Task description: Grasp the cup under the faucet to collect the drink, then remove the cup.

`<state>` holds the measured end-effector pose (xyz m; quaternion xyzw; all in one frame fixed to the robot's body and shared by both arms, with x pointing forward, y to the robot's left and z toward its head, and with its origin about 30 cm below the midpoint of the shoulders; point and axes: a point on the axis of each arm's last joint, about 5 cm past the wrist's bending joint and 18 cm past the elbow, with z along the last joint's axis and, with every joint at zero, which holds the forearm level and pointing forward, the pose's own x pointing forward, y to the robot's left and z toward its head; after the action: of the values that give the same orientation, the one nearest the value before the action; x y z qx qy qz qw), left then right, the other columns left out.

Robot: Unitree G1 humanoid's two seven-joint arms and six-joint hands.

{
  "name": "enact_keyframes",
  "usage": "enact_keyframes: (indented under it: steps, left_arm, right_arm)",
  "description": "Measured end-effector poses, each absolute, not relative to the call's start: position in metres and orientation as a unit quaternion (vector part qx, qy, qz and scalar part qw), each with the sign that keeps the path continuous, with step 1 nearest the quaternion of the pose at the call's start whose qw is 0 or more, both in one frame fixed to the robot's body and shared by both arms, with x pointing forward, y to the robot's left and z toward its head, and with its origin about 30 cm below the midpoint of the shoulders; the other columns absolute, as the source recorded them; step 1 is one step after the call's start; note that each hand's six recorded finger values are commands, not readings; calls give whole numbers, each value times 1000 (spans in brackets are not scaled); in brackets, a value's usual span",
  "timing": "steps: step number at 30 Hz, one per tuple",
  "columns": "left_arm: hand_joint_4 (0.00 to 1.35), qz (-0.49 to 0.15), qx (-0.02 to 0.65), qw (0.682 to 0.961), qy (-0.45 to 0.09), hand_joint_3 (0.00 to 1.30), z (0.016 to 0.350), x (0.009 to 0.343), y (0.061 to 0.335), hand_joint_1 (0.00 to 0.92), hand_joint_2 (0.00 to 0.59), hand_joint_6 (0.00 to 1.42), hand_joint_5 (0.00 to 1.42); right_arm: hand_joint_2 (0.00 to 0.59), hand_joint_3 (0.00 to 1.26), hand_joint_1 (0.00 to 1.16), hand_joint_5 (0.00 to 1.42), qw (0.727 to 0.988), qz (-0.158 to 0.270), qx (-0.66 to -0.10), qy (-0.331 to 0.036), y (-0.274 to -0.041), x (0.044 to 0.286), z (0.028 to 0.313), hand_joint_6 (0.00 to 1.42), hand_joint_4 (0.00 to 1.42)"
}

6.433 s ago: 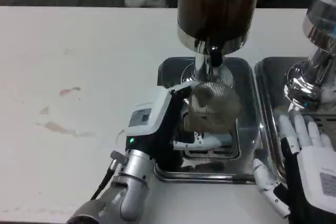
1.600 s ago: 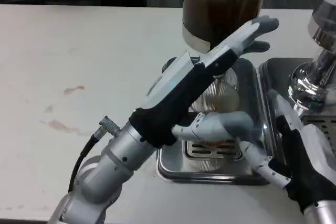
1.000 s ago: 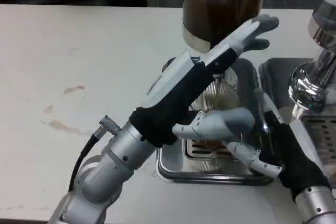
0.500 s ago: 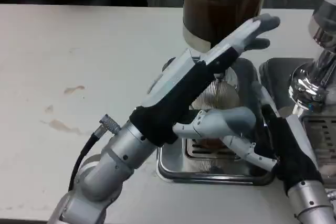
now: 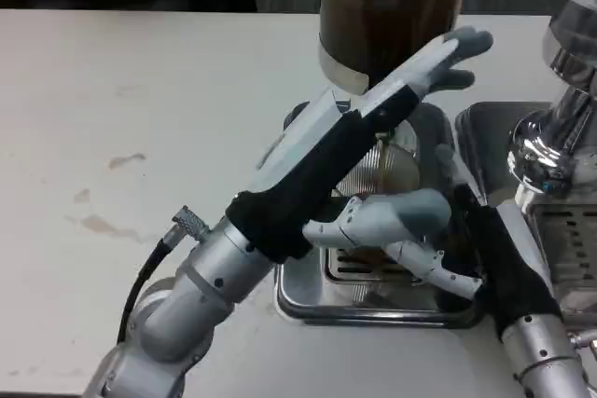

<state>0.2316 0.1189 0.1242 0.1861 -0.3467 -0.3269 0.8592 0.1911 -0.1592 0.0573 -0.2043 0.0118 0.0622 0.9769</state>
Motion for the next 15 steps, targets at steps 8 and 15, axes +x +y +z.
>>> enact_keyframes:
  steps: [8,15]
  left_arm:
    - [0,-325,189,859,-346,76,125,231,121,0,102,60,153]
    - [0,-325,189,860,-346,76,125,230,121,0,105,58,153]
  right_arm:
    - [214,0,643,0,980,66,-190,13,-156,196,57,0,0]
    - [217,0,633,0,978,72,-195,12,-159,195,58,0,0]
